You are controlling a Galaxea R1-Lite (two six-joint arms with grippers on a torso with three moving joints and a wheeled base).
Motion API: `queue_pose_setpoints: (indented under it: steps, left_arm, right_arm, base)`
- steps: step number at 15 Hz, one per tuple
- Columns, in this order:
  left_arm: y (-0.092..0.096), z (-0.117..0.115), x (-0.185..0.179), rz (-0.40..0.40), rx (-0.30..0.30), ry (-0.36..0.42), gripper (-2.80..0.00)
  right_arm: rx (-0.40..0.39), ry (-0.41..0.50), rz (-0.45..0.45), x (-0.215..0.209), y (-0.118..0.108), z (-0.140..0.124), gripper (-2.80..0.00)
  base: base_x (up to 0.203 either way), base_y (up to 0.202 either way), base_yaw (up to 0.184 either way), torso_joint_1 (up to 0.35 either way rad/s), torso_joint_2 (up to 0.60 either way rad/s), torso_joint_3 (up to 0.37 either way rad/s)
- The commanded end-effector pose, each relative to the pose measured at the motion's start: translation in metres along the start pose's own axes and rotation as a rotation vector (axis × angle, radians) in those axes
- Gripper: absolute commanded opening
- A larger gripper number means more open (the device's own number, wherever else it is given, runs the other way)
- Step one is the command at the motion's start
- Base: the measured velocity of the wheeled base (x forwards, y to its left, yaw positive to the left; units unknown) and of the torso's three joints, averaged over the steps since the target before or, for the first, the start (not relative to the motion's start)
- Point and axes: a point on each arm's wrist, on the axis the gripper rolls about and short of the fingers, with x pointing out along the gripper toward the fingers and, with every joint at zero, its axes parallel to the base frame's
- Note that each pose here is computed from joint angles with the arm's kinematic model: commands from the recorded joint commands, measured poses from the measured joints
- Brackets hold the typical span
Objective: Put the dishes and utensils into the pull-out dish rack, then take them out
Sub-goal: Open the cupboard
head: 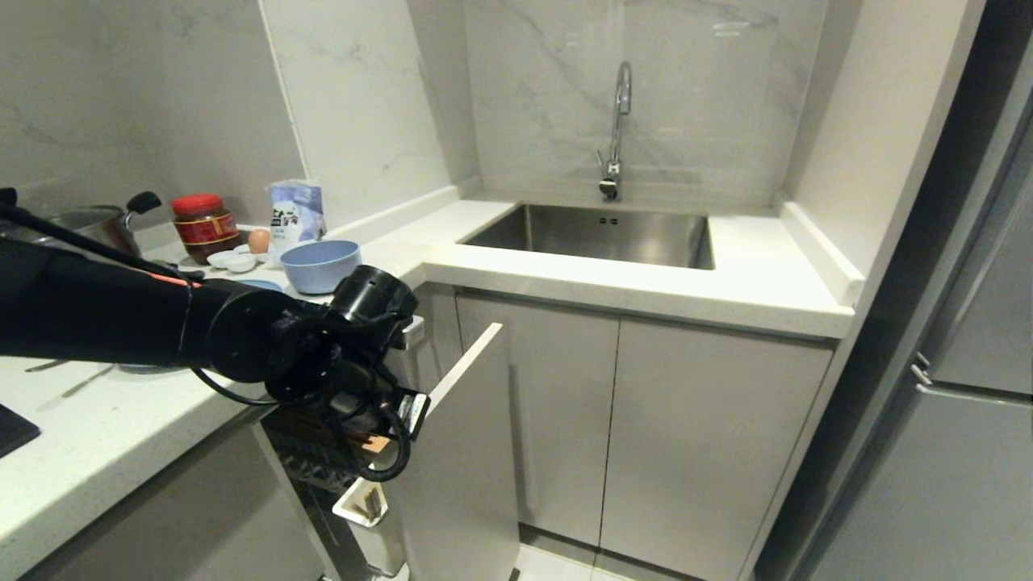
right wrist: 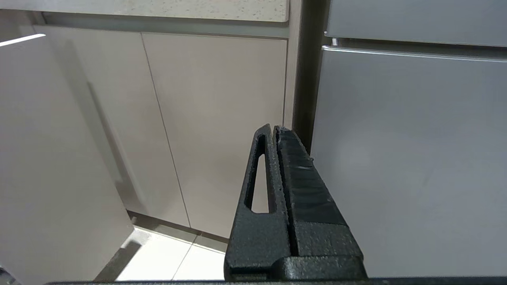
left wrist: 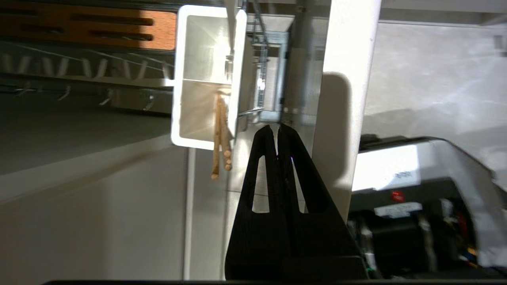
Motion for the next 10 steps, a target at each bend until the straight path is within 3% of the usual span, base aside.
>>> queue_pose_setpoints:
  steps: [1, 6, 10]
  left_arm:
    - [-0.009, -0.001, -0.003, -0.028, -0.009, -0.005, -2.80]
    - [-0.035, -0.004, -0.009, -0.134, -0.031, 0.001, -2.80]
    - [-0.058, -0.006, -0.023, -0.283, -0.084, 0.009, -2.80]
  right_arm:
    - [0.000, 0.022, 0.001, 0.001, 0.000, -0.006, -2.80]
    - [0.000, 0.022, 0.001, 0.001, 0.000, -0.006, -2.80]
    - [0.000, 0.022, 0.001, 0.001, 0.000, -0.006, -2.80]
  base:
    - [0.000, 0.000, 0.000, 0.000, 0.00, 0.000]
    - [0.000, 0.000, 0.000, 0.000, 0.00, 0.000]
    - [0.000, 0.000, 0.000, 0.000, 0.00, 0.000]
